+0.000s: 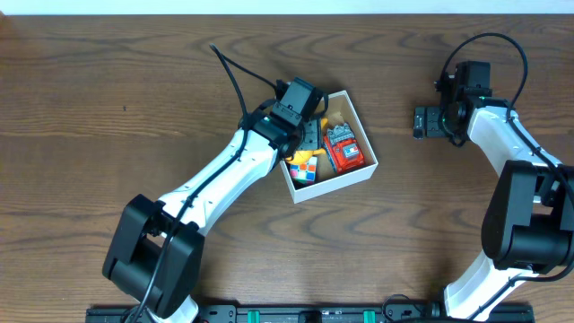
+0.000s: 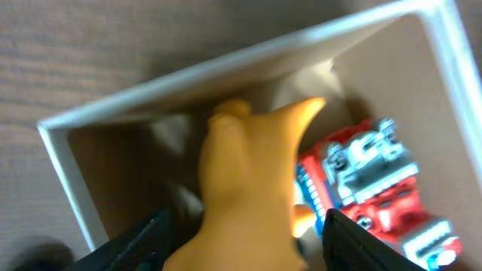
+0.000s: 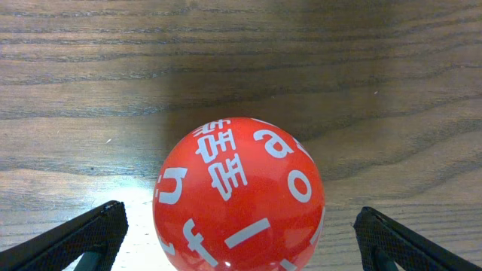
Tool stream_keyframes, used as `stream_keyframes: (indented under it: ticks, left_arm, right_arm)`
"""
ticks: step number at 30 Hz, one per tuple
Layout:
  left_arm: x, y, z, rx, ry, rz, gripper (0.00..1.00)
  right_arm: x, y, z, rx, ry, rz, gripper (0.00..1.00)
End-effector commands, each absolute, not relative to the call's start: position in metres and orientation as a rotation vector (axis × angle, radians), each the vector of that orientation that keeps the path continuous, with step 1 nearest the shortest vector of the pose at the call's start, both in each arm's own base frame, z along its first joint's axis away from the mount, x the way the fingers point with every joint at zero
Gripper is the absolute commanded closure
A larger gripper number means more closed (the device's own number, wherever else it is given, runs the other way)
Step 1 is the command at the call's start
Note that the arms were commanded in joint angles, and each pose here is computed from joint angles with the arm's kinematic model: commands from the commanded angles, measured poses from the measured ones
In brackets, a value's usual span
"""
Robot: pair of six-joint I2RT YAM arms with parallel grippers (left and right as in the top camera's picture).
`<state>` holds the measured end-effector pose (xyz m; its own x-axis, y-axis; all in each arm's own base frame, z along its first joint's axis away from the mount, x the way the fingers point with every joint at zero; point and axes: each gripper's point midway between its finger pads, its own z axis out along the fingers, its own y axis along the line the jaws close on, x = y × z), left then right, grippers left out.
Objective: Pack container
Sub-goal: 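Lower the duck into the box beside the toy robot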
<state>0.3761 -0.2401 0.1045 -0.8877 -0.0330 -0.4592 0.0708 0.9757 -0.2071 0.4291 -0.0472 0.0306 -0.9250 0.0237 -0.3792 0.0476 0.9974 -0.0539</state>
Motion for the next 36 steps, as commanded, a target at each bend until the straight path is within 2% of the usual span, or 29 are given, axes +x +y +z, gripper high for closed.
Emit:
stream_keyframes:
  ticks: [1, 9, 13, 20, 36]
  left_arm:
    - [0.385, -0.248, 0.148, 0.059, 2.547, -0.334, 0.35]
    - [0.368, -0.264, 0.183, 0.166, 2.479, -0.380, 0.41]
    - [0.351, -0.259, 0.181, 0.198, 2.530, -0.348, 0.42]
    - [0.336, -0.244, 0.159, 0.210, 2.624, -0.252, 0.64]
    - [0.347, -0.230, 0.114, 0.200, 2.676, -0.043, 0.65]
  right_arm:
    - [0.430, -0.048, 0.037, 0.050, 2.736, -0.093, 0.01]
    - [0.430, -0.048, 0.037, 0.050, 2.736, -0.093, 0.01]
    - [0.430, -0.048, 0.037, 0.050, 2.736, -0.093, 0.01]
    - [0.430, -0.048, 0.037, 0.050, 2.736, -0.093, 0.01]
    - [0.430, -0.048, 0.037, 0.050, 2.736, -0.093, 0.01]
